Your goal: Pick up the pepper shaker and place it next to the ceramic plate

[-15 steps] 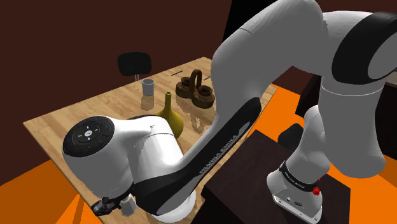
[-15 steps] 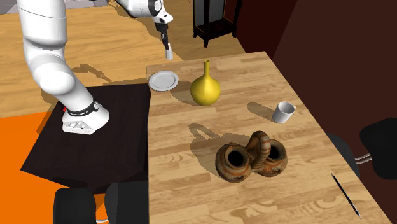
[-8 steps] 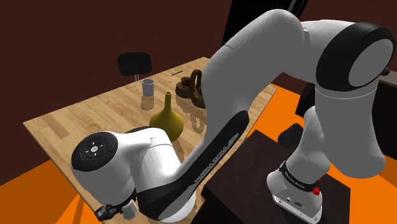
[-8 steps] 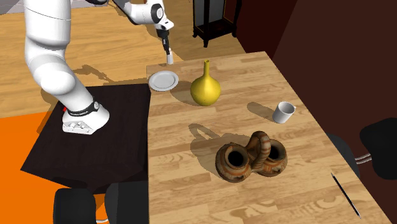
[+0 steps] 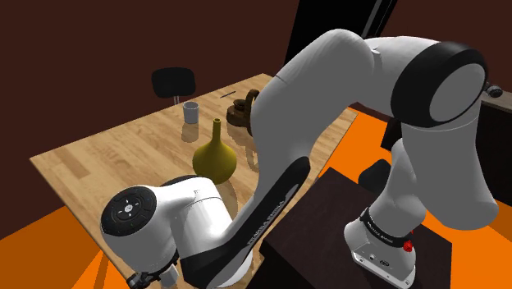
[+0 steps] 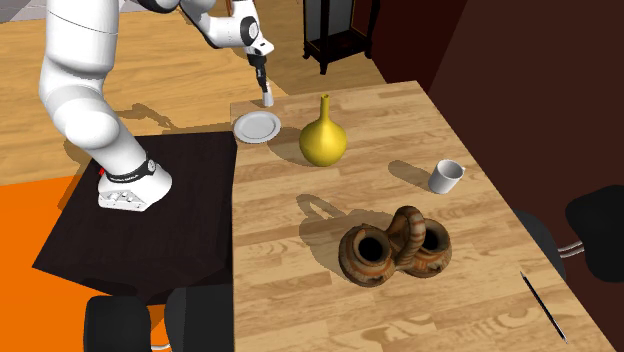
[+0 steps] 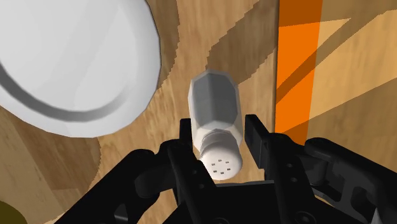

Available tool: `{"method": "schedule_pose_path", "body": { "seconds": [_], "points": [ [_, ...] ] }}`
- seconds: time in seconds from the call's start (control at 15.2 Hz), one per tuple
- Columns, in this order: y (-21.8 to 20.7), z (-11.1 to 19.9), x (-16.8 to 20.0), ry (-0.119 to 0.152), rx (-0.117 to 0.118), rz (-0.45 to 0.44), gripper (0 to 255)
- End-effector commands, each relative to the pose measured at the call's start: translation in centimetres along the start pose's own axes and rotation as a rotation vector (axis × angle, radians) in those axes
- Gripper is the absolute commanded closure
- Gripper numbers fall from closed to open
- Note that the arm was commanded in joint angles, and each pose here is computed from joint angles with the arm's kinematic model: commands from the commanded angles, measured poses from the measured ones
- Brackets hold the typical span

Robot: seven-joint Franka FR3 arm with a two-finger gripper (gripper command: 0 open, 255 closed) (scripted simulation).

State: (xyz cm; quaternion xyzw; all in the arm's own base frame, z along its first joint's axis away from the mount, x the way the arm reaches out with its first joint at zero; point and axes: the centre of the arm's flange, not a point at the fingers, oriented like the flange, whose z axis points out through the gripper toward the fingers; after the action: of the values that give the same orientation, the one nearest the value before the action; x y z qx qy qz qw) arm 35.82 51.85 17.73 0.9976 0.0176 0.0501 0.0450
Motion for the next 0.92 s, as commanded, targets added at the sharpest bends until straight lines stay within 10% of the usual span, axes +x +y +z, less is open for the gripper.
{"method": "schedule_pose_path", "body": {
  "seconds": [0.0,0.26,0.33,0.86],
  "points": [
    [0.0,0.1,0.0,0.000,0.000,0.000,255],
    [0.0,0.1,0.0,0.000,0.000,0.000,255],
    [0.0,0.1,0.0,0.000,0.000,0.000,0],
    [0.0,-3.9,0.0,0.000,0.000,0.000,0]
  ]
}}
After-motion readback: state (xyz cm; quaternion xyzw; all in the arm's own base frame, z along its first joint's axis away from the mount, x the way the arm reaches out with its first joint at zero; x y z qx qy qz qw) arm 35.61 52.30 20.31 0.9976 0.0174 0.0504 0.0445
